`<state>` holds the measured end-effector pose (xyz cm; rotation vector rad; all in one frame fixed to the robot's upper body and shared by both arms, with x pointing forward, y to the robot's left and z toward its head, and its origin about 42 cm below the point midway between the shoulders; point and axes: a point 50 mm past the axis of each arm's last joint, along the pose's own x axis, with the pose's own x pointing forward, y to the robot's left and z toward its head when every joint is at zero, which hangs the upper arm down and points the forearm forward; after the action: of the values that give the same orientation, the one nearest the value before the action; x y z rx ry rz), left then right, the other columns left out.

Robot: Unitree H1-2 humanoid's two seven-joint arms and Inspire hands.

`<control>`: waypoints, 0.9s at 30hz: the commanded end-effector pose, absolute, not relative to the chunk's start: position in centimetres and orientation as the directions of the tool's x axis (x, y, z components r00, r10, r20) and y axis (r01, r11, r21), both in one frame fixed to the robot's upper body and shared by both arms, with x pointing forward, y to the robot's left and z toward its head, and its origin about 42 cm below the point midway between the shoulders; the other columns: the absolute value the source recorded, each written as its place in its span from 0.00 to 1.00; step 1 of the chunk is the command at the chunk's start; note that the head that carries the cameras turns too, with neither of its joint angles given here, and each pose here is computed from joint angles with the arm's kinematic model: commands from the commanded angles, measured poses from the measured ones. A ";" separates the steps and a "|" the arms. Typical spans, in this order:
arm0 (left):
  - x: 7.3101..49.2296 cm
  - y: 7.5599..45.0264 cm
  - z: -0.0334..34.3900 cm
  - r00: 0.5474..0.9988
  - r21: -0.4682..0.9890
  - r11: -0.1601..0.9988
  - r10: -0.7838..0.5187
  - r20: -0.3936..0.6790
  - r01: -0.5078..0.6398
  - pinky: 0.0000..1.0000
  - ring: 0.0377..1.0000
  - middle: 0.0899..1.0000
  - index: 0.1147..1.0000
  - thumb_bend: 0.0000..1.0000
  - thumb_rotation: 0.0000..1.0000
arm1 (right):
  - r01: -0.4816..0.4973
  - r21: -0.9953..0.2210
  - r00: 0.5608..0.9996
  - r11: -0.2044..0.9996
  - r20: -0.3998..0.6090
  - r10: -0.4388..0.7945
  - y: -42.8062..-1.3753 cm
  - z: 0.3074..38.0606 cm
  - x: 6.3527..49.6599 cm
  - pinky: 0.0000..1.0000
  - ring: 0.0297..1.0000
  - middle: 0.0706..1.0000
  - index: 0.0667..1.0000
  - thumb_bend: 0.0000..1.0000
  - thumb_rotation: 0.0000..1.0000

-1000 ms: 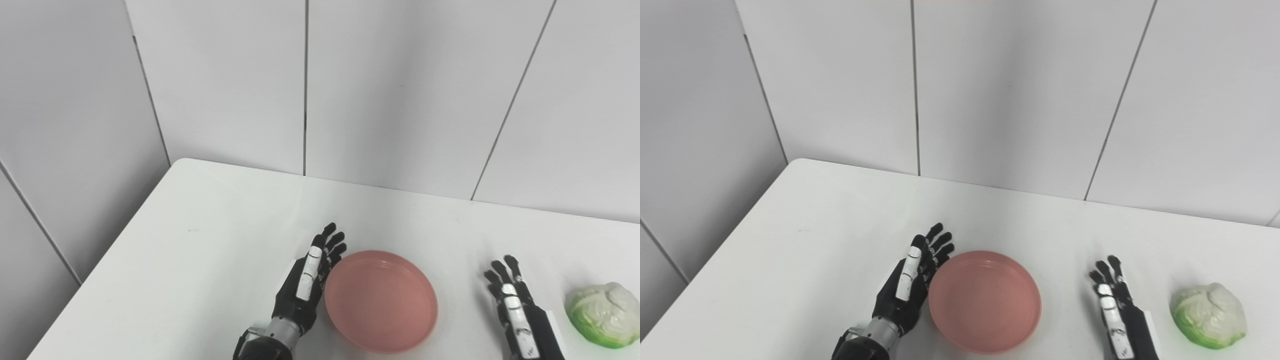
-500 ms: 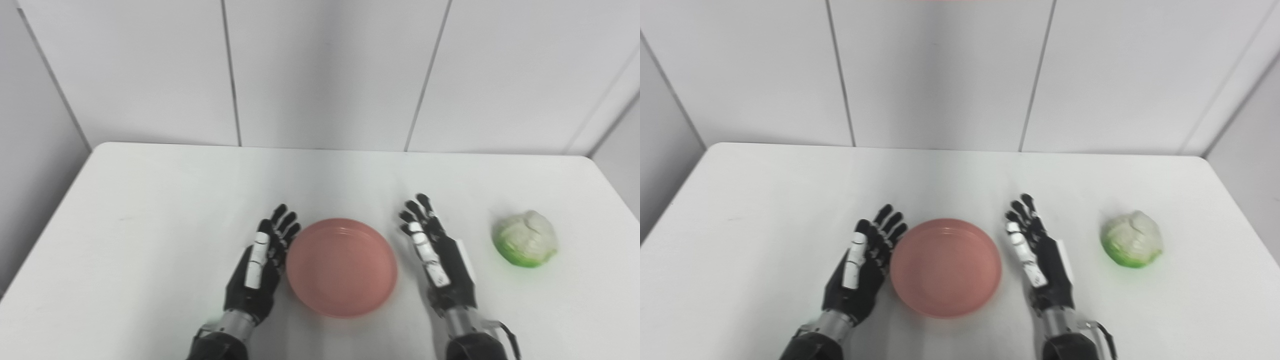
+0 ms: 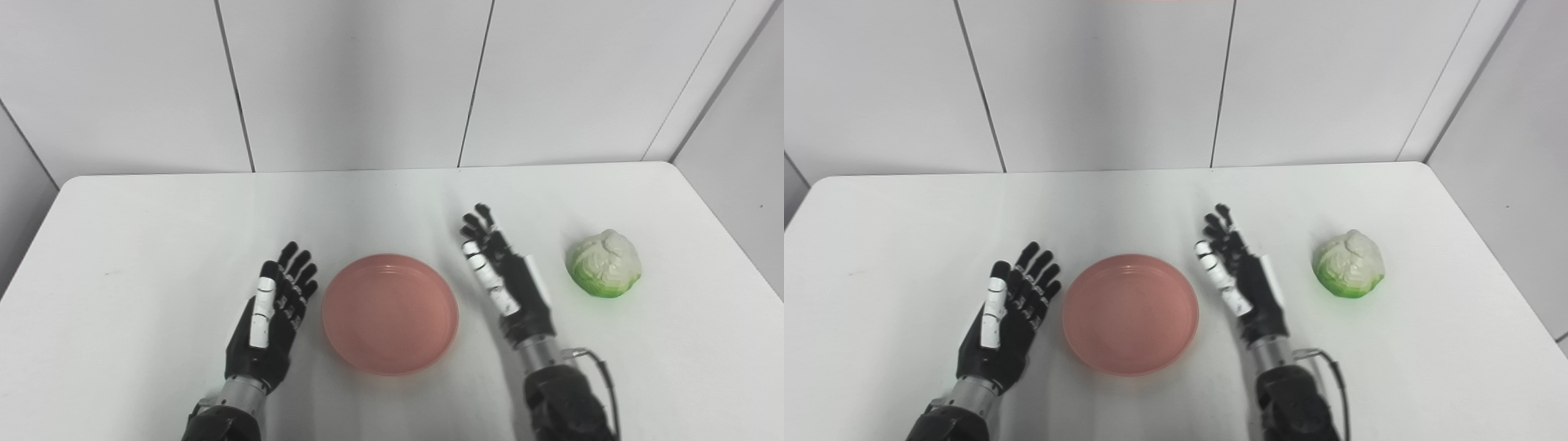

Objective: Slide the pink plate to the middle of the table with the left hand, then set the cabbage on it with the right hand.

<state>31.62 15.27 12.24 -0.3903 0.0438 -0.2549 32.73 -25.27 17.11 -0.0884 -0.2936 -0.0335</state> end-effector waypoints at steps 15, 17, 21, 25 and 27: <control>32.8 15.9 12.8 0.977 -0.286 0.935 -0.203 0.061 0.212 1.00 1.00 1.00 0.98 0.74 0.89 | 0.408 -0.441 0.863 0.799 0.474 -0.178 -37.1 22.9 33.7 0.84 0.88 0.90 0.92 0.81 0.56; 32.7 16.1 12.7 0.976 -0.277 0.936 -0.208 0.062 0.217 1.00 1.00 1.00 0.97 0.74 0.88 | 0.414 -0.467 0.868 0.782 0.460 -0.186 -37.0 23.2 33.6 0.86 0.90 0.91 0.93 0.81 0.50; 32.3 16.5 12.3 0.974 -0.251 0.942 -0.218 0.056 0.225 1.00 1.00 0.99 0.97 0.74 0.88 | 0.443 -0.500 0.868 0.744 0.448 -0.215 -36.8 24.1 33.2 0.92 0.94 0.92 0.91 0.80 0.40; 31.8 16.8 12.1 0.969 -0.226 0.942 -0.235 0.083 0.248 1.00 0.99 0.99 0.97 0.73 0.88 | 0.468 -0.581 0.871 0.665 0.430 -0.237 -37.2 25.3 32.8 0.88 0.93 0.91 0.88 0.82 0.40; 31.6 17.0 12.0 0.966 -0.219 0.942 -0.240 0.091 0.255 1.00 0.99 0.99 0.97 0.72 0.88 | 0.453 -0.631 0.886 0.630 0.394 -0.243 -37.6 25.6 32.6 0.87 0.94 0.94 0.90 0.83 0.39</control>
<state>31.72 16.75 11.58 -0.2512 -0.0156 -0.2366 32.59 -36.70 23.19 -0.7182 -0.2652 -0.3815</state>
